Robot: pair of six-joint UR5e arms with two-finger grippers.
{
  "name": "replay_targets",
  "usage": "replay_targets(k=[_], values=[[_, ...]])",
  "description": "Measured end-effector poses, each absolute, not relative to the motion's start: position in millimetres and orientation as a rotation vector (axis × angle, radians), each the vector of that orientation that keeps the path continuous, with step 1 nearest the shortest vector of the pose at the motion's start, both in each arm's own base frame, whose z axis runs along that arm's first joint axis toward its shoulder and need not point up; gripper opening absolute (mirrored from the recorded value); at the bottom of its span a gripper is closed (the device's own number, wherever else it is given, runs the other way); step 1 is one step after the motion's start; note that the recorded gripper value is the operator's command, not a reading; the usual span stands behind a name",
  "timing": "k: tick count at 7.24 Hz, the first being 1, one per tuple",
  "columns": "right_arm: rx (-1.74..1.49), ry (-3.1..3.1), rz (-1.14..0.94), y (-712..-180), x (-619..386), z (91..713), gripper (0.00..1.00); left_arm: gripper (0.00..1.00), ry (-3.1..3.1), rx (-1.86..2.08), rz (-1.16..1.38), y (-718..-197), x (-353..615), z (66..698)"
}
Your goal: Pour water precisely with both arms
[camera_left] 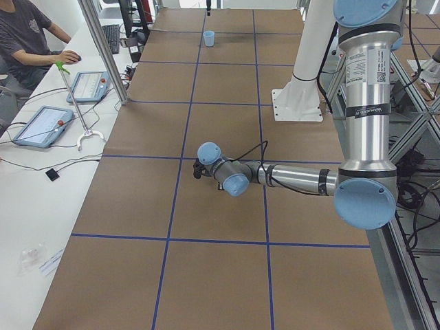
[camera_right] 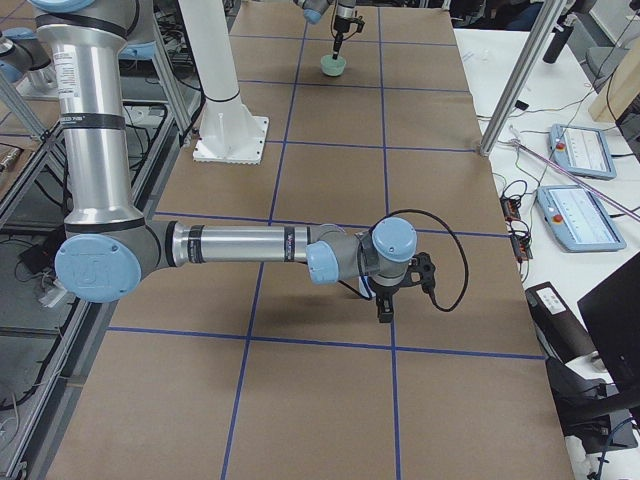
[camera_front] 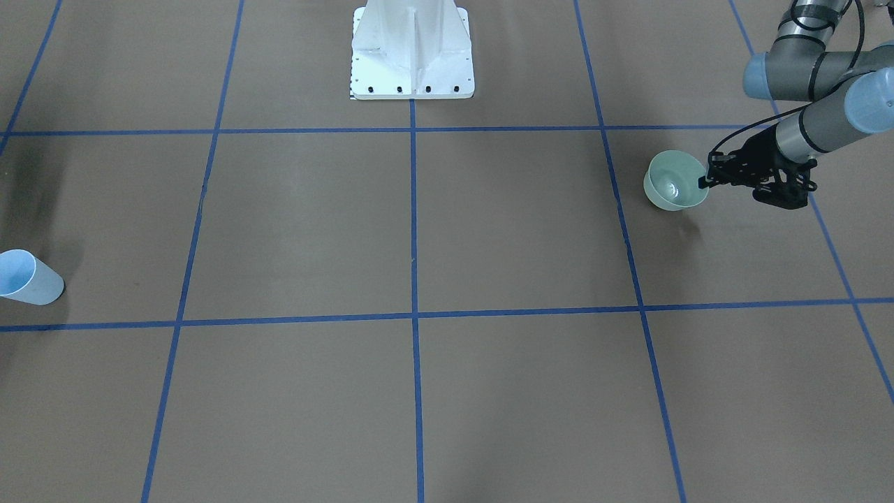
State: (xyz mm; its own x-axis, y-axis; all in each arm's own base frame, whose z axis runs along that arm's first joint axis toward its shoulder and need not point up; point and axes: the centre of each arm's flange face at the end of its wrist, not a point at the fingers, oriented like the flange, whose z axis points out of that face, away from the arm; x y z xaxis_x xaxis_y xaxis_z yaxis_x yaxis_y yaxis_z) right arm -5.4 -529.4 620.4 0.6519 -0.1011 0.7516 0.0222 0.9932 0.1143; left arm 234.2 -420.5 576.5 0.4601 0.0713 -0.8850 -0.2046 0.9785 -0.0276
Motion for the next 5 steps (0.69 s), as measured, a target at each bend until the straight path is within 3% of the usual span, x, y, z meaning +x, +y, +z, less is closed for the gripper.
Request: replay_targets(k=[5], values=[[0.097,-0.858,-0.071,-529,-6,621,1.00,0.00,1.138,-0.201,0.018,-472,272,495]])
